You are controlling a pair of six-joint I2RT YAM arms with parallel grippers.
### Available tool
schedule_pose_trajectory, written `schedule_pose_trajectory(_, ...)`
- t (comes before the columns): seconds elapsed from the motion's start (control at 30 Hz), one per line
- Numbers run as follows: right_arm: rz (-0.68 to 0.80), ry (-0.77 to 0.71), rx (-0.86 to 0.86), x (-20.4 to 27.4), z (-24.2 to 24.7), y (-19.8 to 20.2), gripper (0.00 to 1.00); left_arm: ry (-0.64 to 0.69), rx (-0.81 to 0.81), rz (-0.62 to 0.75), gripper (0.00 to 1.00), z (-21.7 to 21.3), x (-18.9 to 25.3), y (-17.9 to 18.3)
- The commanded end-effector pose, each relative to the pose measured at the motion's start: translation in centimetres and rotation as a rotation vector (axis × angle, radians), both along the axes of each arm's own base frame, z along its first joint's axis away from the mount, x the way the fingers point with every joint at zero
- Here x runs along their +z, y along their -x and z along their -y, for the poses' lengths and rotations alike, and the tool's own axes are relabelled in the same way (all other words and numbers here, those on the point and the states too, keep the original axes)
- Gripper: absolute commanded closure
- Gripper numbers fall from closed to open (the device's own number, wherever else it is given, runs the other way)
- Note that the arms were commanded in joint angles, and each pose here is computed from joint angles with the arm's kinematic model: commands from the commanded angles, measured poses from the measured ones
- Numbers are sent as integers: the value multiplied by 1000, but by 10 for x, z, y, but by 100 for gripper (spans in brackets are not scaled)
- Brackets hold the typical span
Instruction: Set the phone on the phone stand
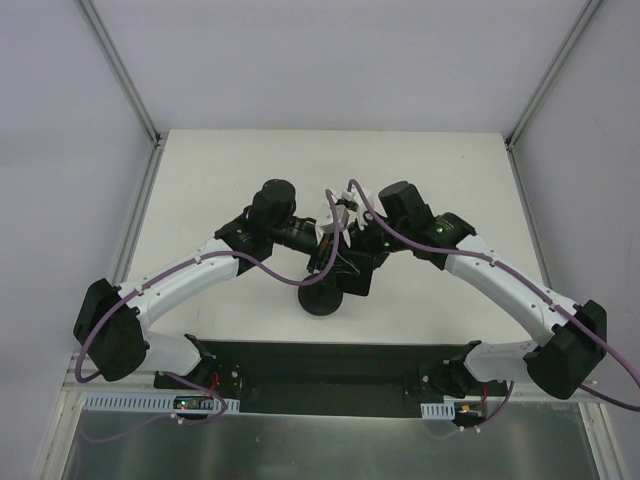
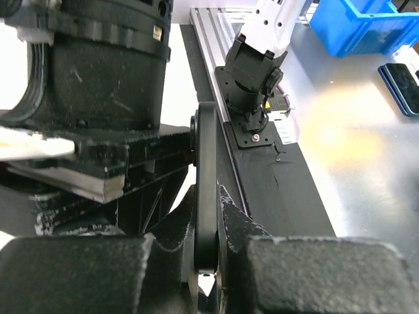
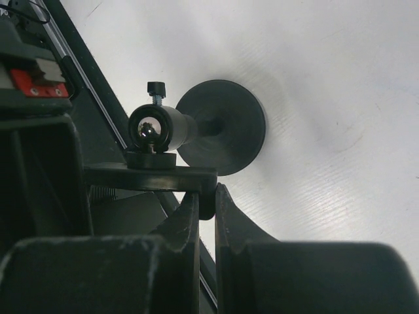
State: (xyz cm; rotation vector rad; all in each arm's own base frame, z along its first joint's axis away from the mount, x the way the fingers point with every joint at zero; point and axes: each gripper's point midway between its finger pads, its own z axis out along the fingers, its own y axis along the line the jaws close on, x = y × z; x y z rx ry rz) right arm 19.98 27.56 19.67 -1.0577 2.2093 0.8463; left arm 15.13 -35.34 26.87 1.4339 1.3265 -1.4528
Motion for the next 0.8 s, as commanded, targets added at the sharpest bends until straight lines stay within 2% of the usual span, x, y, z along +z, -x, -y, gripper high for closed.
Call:
schedule_pose_trajectory(0.0, 116, -135, 21, 51, -4, -5, 99, 65, -5, 119, 100, 0, 27, -3)
schedule_pose_trajectory(0.27, 117, -111, -12, 49, 4, -6, 99, 41, 94, 161, 100, -4, 24, -16)
schedule_pose_trajectory(0.33, 125, -92, -61, 48, 10, -12, 99, 11, 222, 198, 100, -6, 19, -36)
schedule_pose_trajectory(0.4, 121, -77, -163, 48, 18, -19, 99, -11, 339, 235, 100, -11, 18, -50)
schedule_pose_trajectory(0.43, 151, -40, -253, 47, 29, -31, 99, -47, 478, 270, 100, -17, 14, -73)
schedule_pose_trajectory(0.47, 162, -24, -337, 48, 38, -38, 99, -60, 547, 297, 100, -21, 15, -81)
schedule_pose_trajectory(0.5, 131, -18, -440, 42, 44, -41, 100, -82, 611, 316, 100, -24, 11, -89)
schedule_pose_trajectory(0.53, 176, 19, -575, 40, 61, -55, 99, -116, 727, 344, 100, -31, 9, -105)
schedule_pose_trajectory(0.6, 173, -18, -748, 42, 69, -56, 99, -146, 829, 368, 100, -37, 5, -116)
schedule_pose_trajectory(0.63, 228, 11, -867, 37, 85, -63, 100, -139, 865, 383, 100, -35, 5, -118)
schedule_pose_trajectory(0.67, 243, 7, -896, 38, 82, -55, 99, -149, 951, 400, 100, -43, 6, -128)
schedule_pose_trajectory(0.73, 277, -21, -1015, 36, 88, -55, 99, -153, 994, 407, 100, -46, -3, -131)
schedule_pose_trajectory(0.77, 286, -46, -1012, 39, 79, -48, 100, -148, 1039, 413, 100, -50, -5, -135)
